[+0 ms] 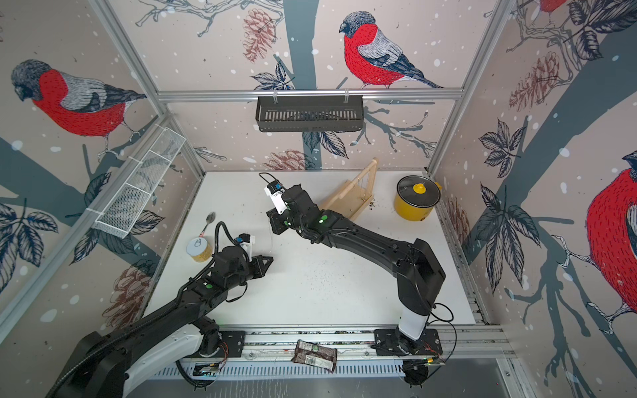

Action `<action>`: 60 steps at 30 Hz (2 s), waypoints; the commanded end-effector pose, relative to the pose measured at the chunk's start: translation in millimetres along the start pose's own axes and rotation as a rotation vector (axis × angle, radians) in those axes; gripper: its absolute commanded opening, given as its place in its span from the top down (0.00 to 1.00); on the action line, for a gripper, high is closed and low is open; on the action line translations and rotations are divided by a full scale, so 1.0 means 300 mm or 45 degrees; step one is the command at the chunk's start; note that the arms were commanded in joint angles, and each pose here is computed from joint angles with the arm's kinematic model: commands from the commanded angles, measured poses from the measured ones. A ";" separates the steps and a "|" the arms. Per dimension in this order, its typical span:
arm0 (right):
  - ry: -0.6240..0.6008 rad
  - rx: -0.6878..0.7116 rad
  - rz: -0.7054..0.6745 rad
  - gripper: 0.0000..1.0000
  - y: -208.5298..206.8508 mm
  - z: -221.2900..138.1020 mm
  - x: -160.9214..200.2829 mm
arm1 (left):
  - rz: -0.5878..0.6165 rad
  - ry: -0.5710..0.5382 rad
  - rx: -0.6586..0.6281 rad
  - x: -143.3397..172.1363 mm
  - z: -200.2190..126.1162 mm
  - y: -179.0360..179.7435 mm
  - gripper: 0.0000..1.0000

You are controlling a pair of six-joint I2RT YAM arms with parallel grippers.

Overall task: Take the necklace off the jewelry display stand
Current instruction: Place the necklace at the center of the board.

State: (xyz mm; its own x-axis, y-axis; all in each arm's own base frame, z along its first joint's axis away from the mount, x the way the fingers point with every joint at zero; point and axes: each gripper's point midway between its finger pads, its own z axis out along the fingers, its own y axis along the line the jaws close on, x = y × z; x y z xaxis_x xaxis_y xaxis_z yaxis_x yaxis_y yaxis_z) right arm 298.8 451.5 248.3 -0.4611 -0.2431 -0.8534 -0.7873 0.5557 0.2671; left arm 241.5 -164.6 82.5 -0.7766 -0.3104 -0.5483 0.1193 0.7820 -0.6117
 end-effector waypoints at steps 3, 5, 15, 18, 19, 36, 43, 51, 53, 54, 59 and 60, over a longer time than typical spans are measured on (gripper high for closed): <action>0.038 -0.078 0.029 0.97 0.007 0.075 0.049 | -0.078 0.072 -0.085 0.042 0.012 0.058 0.90; 0.060 -0.092 0.044 0.97 0.000 0.106 0.077 | -0.088 0.101 -0.094 0.055 0.018 0.067 0.90; 0.149 -0.136 0.101 0.97 -0.044 0.243 0.183 | -0.198 0.214 -0.234 0.102 0.020 0.147 0.90; 0.159 -0.141 0.111 0.97 -0.059 0.274 0.194 | -0.271 0.234 -0.312 0.118 0.013 0.204 0.91; 0.162 -0.143 0.118 0.97 -0.068 0.285 0.198 | -0.299 0.242 -0.326 0.124 0.011 0.224 0.91; 0.237 -0.181 0.178 0.97 -0.096 0.474 0.271 | -0.437 0.215 -0.408 0.136 -0.008 0.315 0.91; 0.246 -0.164 0.177 0.97 -0.122 0.524 0.282 | -0.442 0.330 -0.445 0.157 0.015 0.324 0.90; 0.257 -0.156 0.189 0.97 -0.157 0.546 0.299 | -0.467 0.392 -0.481 0.194 0.025 0.349 0.89; 0.256 -0.149 0.192 0.97 -0.168 0.545 0.298 | -0.469 0.397 -0.494 0.197 0.021 0.354 0.89; 0.254 -0.146 0.195 0.97 -0.174 0.544 0.295 | -0.468 0.398 -0.495 0.198 0.019 0.353 0.88; 0.237 -0.139 0.201 0.97 -0.194 0.534 0.271 | -0.493 0.409 -0.538 0.211 0.007 0.370 0.87; 0.234 -0.139 0.198 0.97 -0.196 0.534 0.267 | -0.497 0.413 -0.553 0.215 0.004 0.375 0.87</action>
State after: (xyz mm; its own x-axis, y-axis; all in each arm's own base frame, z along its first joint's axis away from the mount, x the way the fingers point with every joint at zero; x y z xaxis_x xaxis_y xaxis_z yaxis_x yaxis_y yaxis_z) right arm 372.9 524.2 83.7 -0.6502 -0.3131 -0.6922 -0.7254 0.5268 0.4430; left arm 250.5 -123.3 12.1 -0.8545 -0.4689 -0.2234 -0.2669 0.7655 -0.5854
